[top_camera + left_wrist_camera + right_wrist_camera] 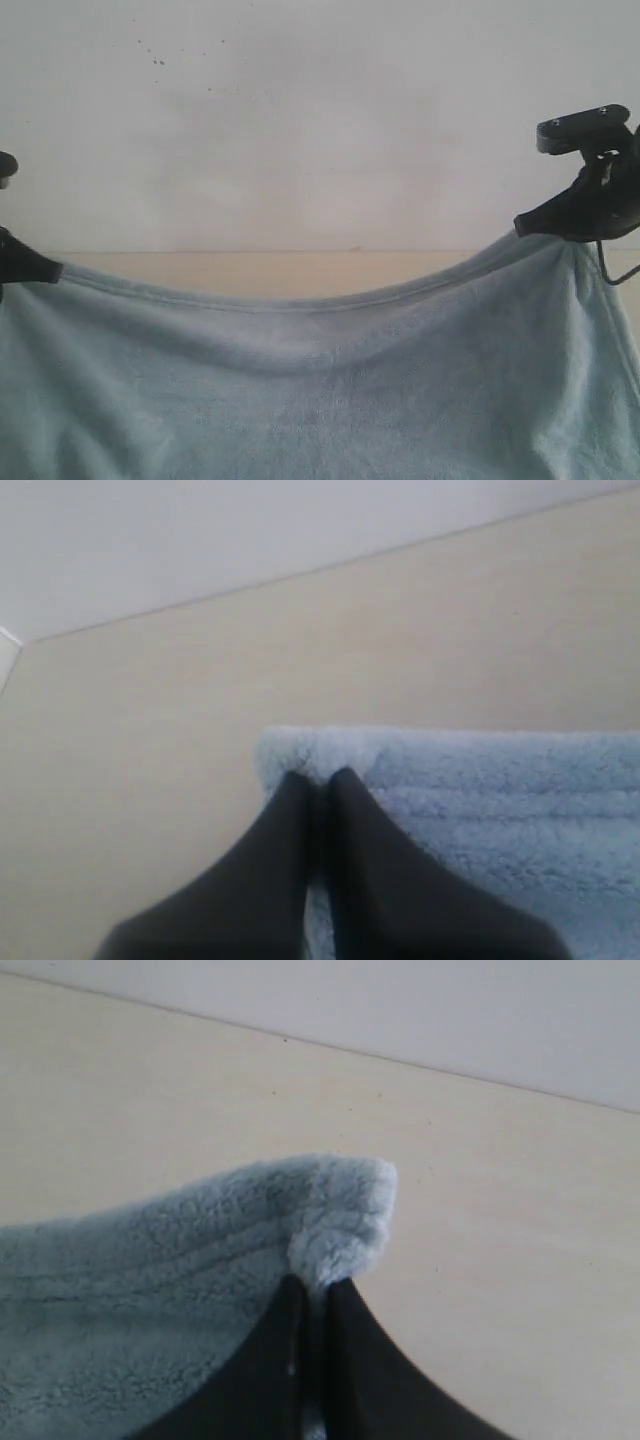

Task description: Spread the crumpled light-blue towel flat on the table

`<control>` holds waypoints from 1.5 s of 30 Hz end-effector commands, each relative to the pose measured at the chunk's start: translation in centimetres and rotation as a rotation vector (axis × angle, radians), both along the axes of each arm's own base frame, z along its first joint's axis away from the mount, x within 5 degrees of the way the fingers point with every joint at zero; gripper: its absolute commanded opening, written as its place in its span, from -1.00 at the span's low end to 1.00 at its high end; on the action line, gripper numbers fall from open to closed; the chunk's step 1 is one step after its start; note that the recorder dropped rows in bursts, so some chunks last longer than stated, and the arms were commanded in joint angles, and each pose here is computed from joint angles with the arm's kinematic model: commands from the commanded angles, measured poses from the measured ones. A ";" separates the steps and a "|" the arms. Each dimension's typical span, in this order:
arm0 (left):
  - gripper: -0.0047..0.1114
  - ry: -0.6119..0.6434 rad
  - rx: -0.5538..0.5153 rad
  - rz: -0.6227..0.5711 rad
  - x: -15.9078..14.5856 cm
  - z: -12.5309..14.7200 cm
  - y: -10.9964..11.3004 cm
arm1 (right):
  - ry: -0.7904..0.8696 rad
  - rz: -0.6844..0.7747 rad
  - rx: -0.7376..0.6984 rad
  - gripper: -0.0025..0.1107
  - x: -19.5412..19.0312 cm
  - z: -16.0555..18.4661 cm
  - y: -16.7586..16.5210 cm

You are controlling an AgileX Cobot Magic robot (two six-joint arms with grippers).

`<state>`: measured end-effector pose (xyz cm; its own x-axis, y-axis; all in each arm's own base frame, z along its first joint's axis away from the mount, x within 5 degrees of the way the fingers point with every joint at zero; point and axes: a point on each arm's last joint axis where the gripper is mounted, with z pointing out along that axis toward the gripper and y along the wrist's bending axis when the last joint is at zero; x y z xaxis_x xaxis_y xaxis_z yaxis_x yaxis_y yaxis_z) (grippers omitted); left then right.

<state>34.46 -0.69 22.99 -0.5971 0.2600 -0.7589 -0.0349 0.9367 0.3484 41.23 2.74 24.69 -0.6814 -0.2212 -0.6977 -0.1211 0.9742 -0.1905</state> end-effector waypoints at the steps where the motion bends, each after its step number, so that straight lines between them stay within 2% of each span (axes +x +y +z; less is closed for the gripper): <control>1: -0.83 0.033 0.001 0.005 3.9 -2.3 -0.3 | 0.020 -0.016 -0.010 -0.92 3.2 -1.0 0.2; 3: -0.63 0.051 0.007 0.001 5.0 -3.4 -0.4 | 0.031 -0.019 -0.010 -0.70 4.1 -1.6 0.2; 5: -0.34 0.062 0.010 0.003 5.8 -4.2 -0.4 | 0.032 -0.029 0.006 -0.27 4.8 -2.0 0.3; 7: 0.09 0.063 0.004 0.037 6.3 -4.6 -0.3 | 0.019 -0.053 0.036 0.12 5.4 -1.7 0.4; 8: 0.22 0.056 -0.004 0.091 6.3 -4.6 0.0 | 0.009 -0.067 0.052 0.15 5.6 -1.5 0.4; 9: 0.29 0.033 -0.017 0.160 6.4 -4.3 0.4 | -0.008 -0.072 0.065 0.08 5.7 -1.3 0.5; 11: 0.27 -0.021 -0.027 0.215 6.5 -3.0 1.0 | -0.076 -0.059 0.080 -0.10 5.8 0.1 0.6; 16: 0.22 -0.074 -0.011 0.204 5.3 1.0 1.5 | -0.166 -0.056 0.100 -0.44 4.7 3.9 0.5; 19: 0.20 -0.082 -0.078 0.237 3.8 2.7 1.5 | -0.117 -0.062 0.060 -0.95 3.4 5.3 0.2; 22: 0.16 -0.058 -0.132 0.234 1.3 3.0 1.4 | -0.020 -0.071 0.011 -0.96 2.0 5.7 -0.2; 27: -0.02 0.008 -0.151 0.238 -3.3 1.3 1.6 | 0.074 -0.059 -0.026 -0.96 -1.8 5.0 -0.7; 35: -0.06 0.007 -0.274 0.197 -9.6 0.6 1.2 | 0.254 -0.070 -0.050 -0.96 -8.5 0.1 -2.0; 39: -0.08 -0.019 -0.304 0.213 -11.8 0.8 1.4 | 0.230 -0.073 -0.022 -0.96 -11.4 -1.5 -2.4; 41: -0.19 -0.033 -0.326 0.222 -12.8 0.9 1.5 | 0.206 -0.076 -0.006 -0.96 -12.6 -1.9 -2.5; 45: -0.61 -0.037 -0.360 0.237 -14.3 0.6 1.5 | 0.216 -0.085 0.008 -0.96 -14.0 -2.8 -2.7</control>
<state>21.15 0.76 23.92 -0.5811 -0.1344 -0.8026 -0.2556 0.9665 0.0232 27.91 0.19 22.15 -0.8386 -0.1637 -0.5195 -0.0858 0.9815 -0.1709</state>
